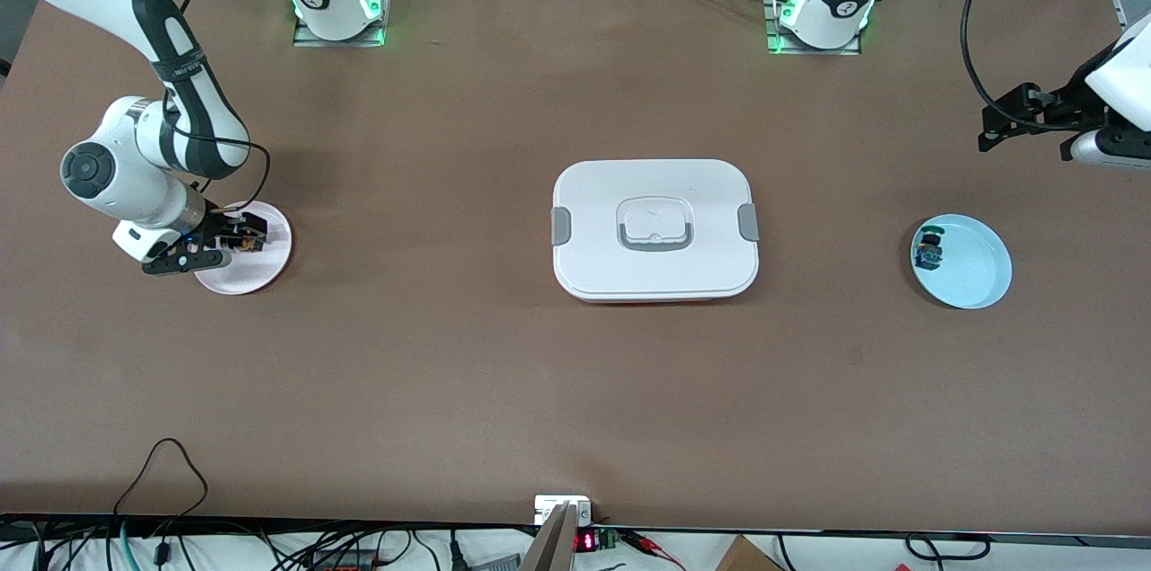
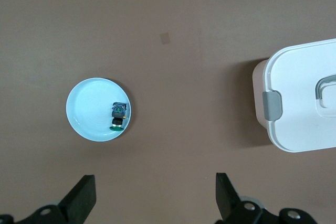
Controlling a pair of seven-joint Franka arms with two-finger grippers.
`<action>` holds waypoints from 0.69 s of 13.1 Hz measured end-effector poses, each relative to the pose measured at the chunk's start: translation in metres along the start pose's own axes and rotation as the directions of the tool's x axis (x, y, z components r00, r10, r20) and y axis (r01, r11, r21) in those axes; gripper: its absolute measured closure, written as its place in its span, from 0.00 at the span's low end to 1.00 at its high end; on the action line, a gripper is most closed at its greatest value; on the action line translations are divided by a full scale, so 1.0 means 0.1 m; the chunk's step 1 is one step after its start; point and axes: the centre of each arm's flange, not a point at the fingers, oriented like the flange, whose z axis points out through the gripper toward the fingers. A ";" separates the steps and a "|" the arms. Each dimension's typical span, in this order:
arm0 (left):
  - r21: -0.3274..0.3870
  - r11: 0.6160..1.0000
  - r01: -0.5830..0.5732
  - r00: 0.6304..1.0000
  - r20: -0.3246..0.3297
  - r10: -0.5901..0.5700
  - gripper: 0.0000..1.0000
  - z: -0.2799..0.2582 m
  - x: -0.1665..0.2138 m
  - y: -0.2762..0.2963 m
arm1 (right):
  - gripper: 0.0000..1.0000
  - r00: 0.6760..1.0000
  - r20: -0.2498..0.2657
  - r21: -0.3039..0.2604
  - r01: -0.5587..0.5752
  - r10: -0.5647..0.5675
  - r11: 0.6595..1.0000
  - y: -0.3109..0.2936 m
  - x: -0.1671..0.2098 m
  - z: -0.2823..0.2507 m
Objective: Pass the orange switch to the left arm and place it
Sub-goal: 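Close the right gripper on the orange switch and lift it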
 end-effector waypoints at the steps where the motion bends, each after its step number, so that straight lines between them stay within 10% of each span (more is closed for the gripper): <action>1: 0.000 1.000 0.002 1.000 0.000 -0.002 0.00 0.00 0.00 -0.01 | 0.00 1.000 -0.005 -0.002 0.000 0.000 1.000 0.00 -0.01 0.03; 9: 0.000 1.000 0.004 1.000 0.000 -0.004 0.00 0.00 0.00 -0.02 | 0.15 0.999 -0.043 -0.014 0.002 -0.003 1.000 -0.04 -0.09 0.18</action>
